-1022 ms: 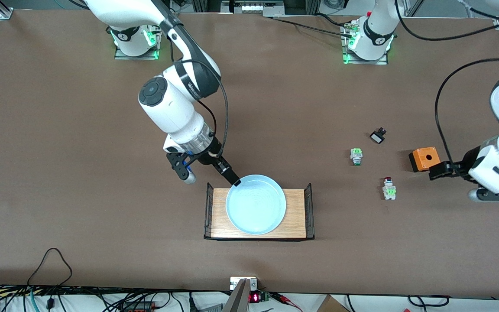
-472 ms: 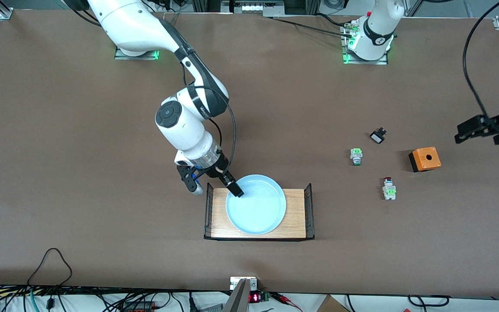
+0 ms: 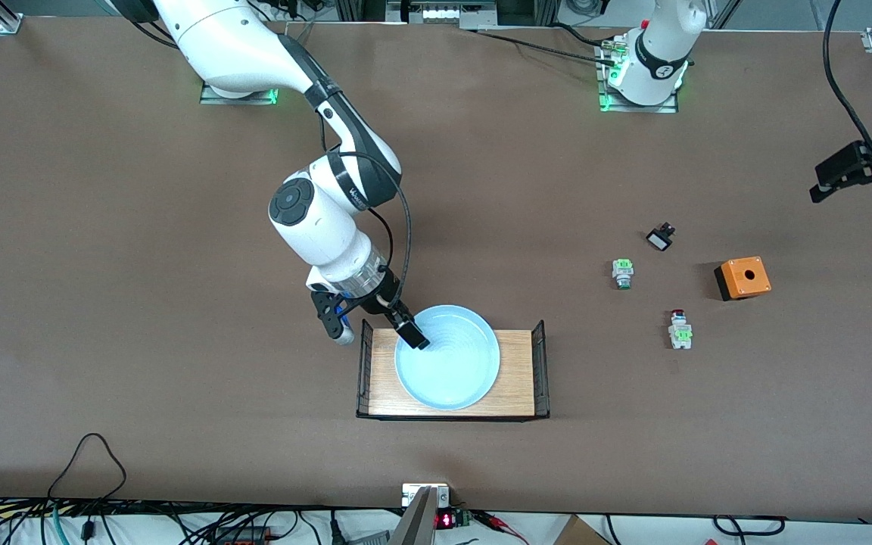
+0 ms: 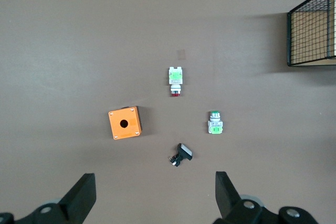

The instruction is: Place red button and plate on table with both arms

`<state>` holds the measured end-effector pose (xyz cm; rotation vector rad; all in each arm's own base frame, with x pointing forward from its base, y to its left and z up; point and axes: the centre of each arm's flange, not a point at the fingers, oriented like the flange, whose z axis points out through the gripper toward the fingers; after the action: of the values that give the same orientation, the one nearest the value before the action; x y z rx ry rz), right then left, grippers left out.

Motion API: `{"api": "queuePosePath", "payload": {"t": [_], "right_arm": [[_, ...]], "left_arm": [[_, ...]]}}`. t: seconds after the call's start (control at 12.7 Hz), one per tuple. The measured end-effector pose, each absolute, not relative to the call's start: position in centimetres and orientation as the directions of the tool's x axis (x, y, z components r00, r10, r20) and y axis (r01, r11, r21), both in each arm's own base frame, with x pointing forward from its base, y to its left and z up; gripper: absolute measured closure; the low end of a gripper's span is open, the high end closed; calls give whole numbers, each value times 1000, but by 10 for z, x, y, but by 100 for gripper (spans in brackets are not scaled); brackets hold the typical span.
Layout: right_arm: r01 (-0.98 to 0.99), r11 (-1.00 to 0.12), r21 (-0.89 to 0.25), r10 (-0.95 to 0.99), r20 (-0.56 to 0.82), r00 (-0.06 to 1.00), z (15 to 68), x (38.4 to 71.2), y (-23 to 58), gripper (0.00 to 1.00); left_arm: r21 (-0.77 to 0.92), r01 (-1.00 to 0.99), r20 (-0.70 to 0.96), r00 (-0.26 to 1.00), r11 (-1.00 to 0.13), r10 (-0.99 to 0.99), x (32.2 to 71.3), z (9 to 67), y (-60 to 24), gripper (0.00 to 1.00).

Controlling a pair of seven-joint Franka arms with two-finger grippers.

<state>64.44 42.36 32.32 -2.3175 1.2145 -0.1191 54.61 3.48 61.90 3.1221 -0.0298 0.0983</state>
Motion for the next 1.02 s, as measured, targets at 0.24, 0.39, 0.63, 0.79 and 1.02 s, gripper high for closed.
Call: {"api": "queuePosePath", "payload": {"t": [0.24, 0.39, 0.63, 0.79, 1.02], "right_arm": [[-745, -462, -480, -790, -159, 592, 323, 644, 424, 4], [-746, -461, -480, -791, -160, 591, 323, 644, 424, 10], [-746, -459, -482, -791, -160, 590, 325, 644, 424, 12], [-750, -456, -478, -792, -165, 587, 328, 644, 425, 13], [-757, -462, -462, -791, -172, 587, 335, 644, 424, 16]], "left_arm": [[24, -28, 69, 997, -999, -26, 528, 608, 21, 0], [26, -26, 53, 998, -999, -25, 524, 607, 19, 0], [28, -22, 30, 999, -999, -21, 521, 614, 19, 0], [23, -19, 46, 999, -1000, -18, 524, 622, 20, 0], [8, -15, 56, 998, -1000, -15, 526, 629, 21, 0]]}}
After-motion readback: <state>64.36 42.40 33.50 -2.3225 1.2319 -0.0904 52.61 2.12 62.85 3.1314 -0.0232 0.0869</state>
